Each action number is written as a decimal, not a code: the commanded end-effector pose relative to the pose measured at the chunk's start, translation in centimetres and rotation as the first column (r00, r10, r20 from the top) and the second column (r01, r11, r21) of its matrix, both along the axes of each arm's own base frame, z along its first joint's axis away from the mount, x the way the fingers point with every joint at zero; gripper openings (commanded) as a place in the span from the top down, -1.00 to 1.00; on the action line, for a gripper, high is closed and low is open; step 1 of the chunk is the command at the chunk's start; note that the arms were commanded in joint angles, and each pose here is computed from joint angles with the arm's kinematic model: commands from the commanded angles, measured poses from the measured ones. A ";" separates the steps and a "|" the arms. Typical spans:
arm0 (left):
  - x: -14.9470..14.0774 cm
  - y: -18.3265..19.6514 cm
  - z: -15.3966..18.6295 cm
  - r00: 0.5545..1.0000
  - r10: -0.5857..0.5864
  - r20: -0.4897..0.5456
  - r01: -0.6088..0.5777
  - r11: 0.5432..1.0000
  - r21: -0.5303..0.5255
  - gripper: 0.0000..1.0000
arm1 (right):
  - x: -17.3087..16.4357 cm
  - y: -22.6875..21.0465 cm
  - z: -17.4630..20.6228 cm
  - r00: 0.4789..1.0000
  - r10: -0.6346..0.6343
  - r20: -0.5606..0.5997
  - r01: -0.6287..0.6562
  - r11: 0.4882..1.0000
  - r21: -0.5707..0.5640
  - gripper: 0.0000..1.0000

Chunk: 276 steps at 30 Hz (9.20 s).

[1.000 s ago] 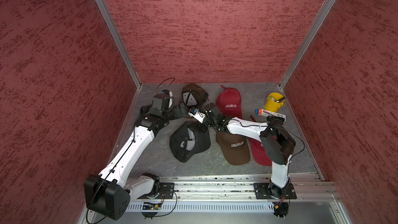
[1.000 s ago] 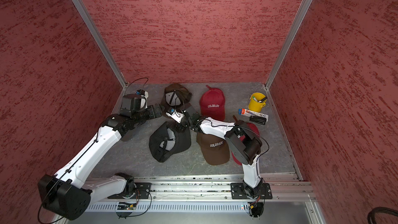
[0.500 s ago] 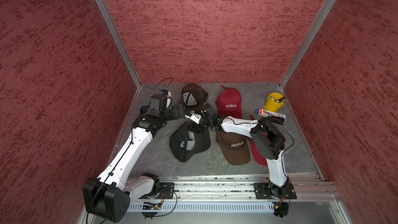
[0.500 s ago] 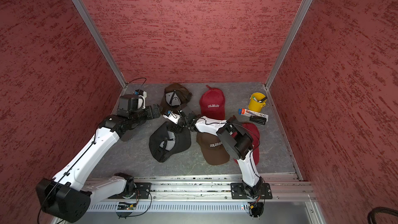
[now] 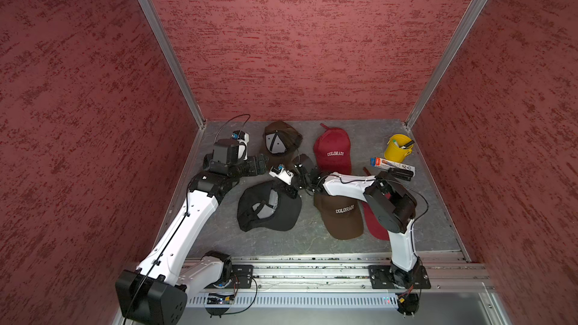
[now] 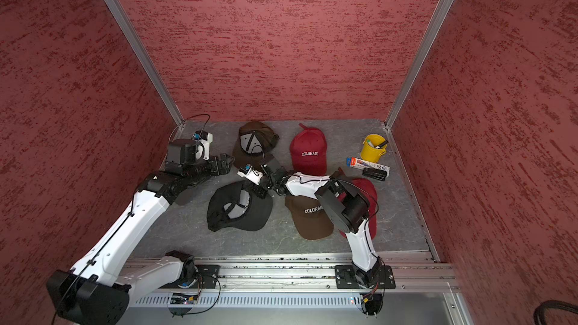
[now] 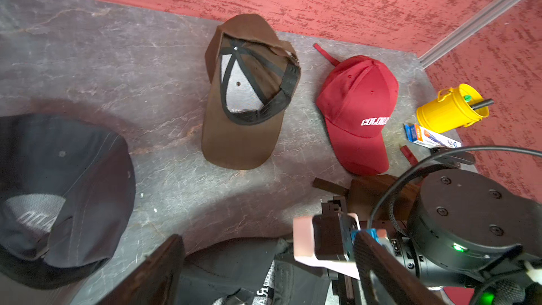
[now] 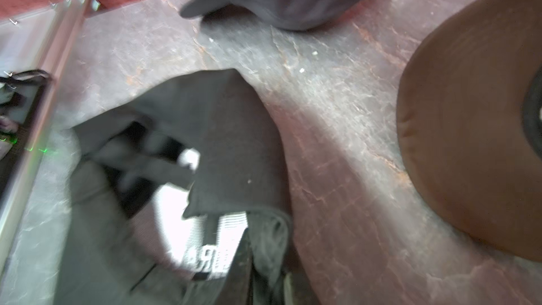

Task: Open the adjustable buckle of the baseball cap
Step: Pick up the baseball cap from the center of the board, then open the adjustable buckle on the baseball cap.

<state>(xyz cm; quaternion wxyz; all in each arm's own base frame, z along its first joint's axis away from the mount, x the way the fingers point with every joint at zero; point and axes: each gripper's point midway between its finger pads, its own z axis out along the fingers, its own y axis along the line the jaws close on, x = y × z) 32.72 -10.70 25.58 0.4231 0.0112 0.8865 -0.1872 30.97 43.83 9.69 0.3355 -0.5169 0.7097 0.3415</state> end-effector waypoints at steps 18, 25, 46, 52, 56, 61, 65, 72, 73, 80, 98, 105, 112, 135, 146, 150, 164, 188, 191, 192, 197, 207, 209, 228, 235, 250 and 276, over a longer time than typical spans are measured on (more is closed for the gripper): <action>-1.9 -5.1 11.3 0.841 -0.445 0.309 0.339 0.878 0.339 -0.20 | 4.3 -7.5 16.7 0.967 -0.254 -0.008 0.250 0.945 0.213 1.00; -3.7 -7.2 8.4 0.772 -0.583 0.253 0.456 0.785 0.419 -0.19 | 5.3 -11.1 20.0 0.944 -0.330 0.004 0.318 0.915 0.249 1.00; -0.6 -9.8 1.0 0.718 -0.679 0.156 0.553 0.691 0.464 -0.10 | 2.8 -13.8 24.9 0.931 -0.357 0.077 0.324 0.904 0.278 1.00; -0.1 -10.6 0.1 0.705 -0.688 0.172 0.569 0.694 0.441 -0.03 | 2.1 -13.8 25.5 0.938 -0.340 0.069 0.307 0.906 0.291 1.00; 0.6 -10.9 0.0 0.696 -0.690 0.196 0.557 0.692 0.458 -0.01 | 1.8 -13.6 25.9 0.945 -0.322 0.056 0.291 0.907 0.304 1.00; 1.0 -11.6 0.0 0.680 -0.703 0.210 0.565 0.684 0.461 0.00 | 1.5 -13.5 26.3 0.949 -0.312 0.053 0.280 0.906 0.317 1.00; 1.2 -11.9 -0.5 0.673 -0.709 0.210 0.571 0.679 0.462 0.05 | 1.3 -13.5 26.8 0.949 -0.310 0.059 0.274 0.901 0.336 1.00; 1.7 -12.0 -0.2 0.673 -0.701 0.236 0.551 0.687 0.473 0.66 | 1.3 -13.5 26.8 0.948 -0.312 0.059 0.275 0.899 0.340 1.00; 1.7 -12.0 0.0 0.675 -0.699 0.238 0.545 0.689 0.477 0.74 | 1.4 -13.6 26.6 0.947 -0.316 0.058 0.279 0.899 0.337 1.00; -0.2 -12.8 1.9 0.656 -0.718 0.233 0.551 0.667 0.503 1.00 | 2.3 -14.9 25.9 0.935 -0.354 0.038 0.316 0.875 0.366 1.00; -3.2 -13.6 10.5 0.598 -0.689 0.408 0.545 0.724 0.423 1.00 | 3.2 -17.7 24.4 0.846 -0.503 0.176 0.377 0.798 0.471 0.97; -3.4 -14.5 12.9 0.568 -0.696 0.439 0.564 0.718 0.409 1.00 | 2.9 -17.8 25.2 0.840 -0.504 0.200 0.357 0.792 0.495 0.45; -3.3 -15.9 13.0 0.542 -0.721 0.431 0.604 0.691 0.398 1.00 | 3.0 -16.5 25.4 0.869 -0.466 0.168 0.317 0.784 0.534 0.23; -3.9 -16.7 10.4 0.581 -0.726 0.368 0.619 0.688 0.380 1.00 | 2.1 -15.2 28.5 0.833 -0.525 0.176 0.302 0.697 0.650 1.00; -4.7 -16.3 9.4 0.611 -0.715 0.340 0.638 0.699 0.325 -0.14 | 1.4 -14.8 28.8 0.816 -0.535 0.217 0.274 0.690 0.670 1.00; -4.9 -16.4 10.7 0.603 -0.704 0.375 0.636 0.708 0.308 -0.20 | 1.5 -14.6 28.5 0.811 -0.535 0.236 0.275 0.705 0.654 1.00; -5.2 -17.6 15.4 0.557 -0.695 0.454 0.703 0.686 0.188 0.12 | 0.3 -13.1 27.6 0.799 -0.520 0.303 0.253 0.748 0.614 1.00; -4.7 -18.2 11.9 0.582 -0.741 0.334 0.765 0.638 0.084 0.29 | 0.9 -12.0 27.4 0.797 -0.518 0.310 0.262 0.760 0.595 1.00; -4.7 -18.0 11.7 0.584 -0.742 0.330 0.764 0.640 0.087 0.44 | 1.0 -12.1 27.5 0.795 -0.522 0.308 0.264 0.756 0.599 1.00; -4.7 -18.0 11.6 0.583 -0.744 0.326 0.765 0.638 0.089 0.50 | 1.0 -12.1 27.5 0.794 -0.524 0.308 0.267 0.755 0.598 1.00; -4.6 -17.6 11.5 0.585 -0.745 0.321 0.764 0.639 0.088 0.66 | 1.0 -12.4 27.5 0.789 -0.538 0.297 0.281 0.746 0.604 1.00; -5.0 -16.9 11.1 0.587 -0.746 0.313 0.763 0.640 0.094 1.00 | 0.8 -13.0 27.4 0.785 -0.556 0.275 0.301 0.729 0.615 1.00; -5.0 -16.5 11.5 0.592 -0.738 0.324 0.755 0.648 0.099 1.00 | 0.9 -13.0 27.2 0.786 -0.557 0.269 0.307 0.729 0.611 1.00; -6.2 -14.0 11.5 0.629 -0.701 0.335 0.713 0.693 0.111 1.00 | 1.2 -13.4 27.0 0.786 -0.581 0.212 0.347 0.697 0.627 1.00; -5.4 -13.7 12.2 0.655 -0.662 0.364 0.674 0.730 0.113 0.42 | 1.3 -13.1 27.0 0.794 -0.571 0.207 0.347 0.706 0.618 1.00; -6.0 -13.1 11.7 0.625 -0.599 0.501 0.583 0.785 0.211 -0.12 | 1.6 -12.6 28.3 0.807 -0.563 0.181 0.351 0.703 0.619 1.00; -2.5 -16.7 7.8 0.606 -0.631 0.485 0.498 0.776 0.387 0.54 | 1.2 -11.9 29.0 0.841 -0.515 0.166 0.322 0.723 0.612 1.00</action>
